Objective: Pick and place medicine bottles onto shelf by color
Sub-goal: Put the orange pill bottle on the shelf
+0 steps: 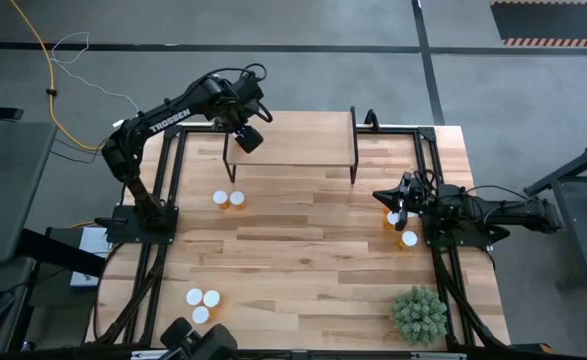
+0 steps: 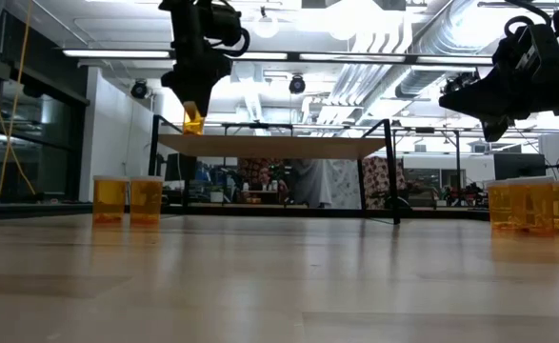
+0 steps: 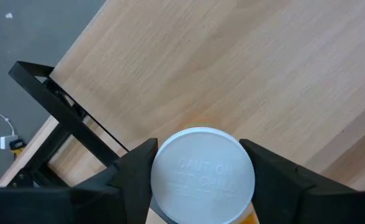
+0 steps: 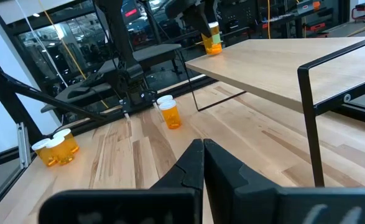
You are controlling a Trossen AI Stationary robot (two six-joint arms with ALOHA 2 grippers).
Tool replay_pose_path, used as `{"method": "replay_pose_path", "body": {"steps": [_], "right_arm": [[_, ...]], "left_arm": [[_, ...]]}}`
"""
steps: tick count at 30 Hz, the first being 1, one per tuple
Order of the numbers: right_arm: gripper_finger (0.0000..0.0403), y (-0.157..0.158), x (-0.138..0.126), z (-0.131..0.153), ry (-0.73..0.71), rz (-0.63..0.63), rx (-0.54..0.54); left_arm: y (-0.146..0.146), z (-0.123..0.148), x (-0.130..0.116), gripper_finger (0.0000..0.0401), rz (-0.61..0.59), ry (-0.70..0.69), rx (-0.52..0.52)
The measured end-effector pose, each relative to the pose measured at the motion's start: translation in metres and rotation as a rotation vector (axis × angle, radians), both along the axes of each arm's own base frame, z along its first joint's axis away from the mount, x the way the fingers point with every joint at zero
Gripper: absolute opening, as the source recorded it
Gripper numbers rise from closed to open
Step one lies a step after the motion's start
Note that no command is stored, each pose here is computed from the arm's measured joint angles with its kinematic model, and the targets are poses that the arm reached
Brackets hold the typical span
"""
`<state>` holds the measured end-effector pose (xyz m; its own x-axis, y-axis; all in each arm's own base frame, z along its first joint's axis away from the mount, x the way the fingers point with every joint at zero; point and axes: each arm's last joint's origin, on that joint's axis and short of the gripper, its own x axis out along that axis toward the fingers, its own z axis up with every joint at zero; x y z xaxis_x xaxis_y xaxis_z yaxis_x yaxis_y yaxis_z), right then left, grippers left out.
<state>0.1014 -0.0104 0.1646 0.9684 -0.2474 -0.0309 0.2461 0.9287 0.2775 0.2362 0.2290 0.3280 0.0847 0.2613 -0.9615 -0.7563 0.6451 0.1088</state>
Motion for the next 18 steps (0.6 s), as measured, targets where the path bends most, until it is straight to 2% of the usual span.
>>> {"method": "replay_pose_path", "body": {"steps": [13, 18], "right_arm": [[0.0000, 0.000, 0.000, 0.000, 0.000, 0.000, 0.000], [0.0000, 0.000, 0.000, 0.000, 0.000, 0.000, 0.000]], "left_arm": [[0.001, 0.002, -0.001, 0.0264, 0.028, 0.002, 0.018], [-0.001, 0.040, -0.006, 0.0266, 0.049, -0.108, 0.126]]}}
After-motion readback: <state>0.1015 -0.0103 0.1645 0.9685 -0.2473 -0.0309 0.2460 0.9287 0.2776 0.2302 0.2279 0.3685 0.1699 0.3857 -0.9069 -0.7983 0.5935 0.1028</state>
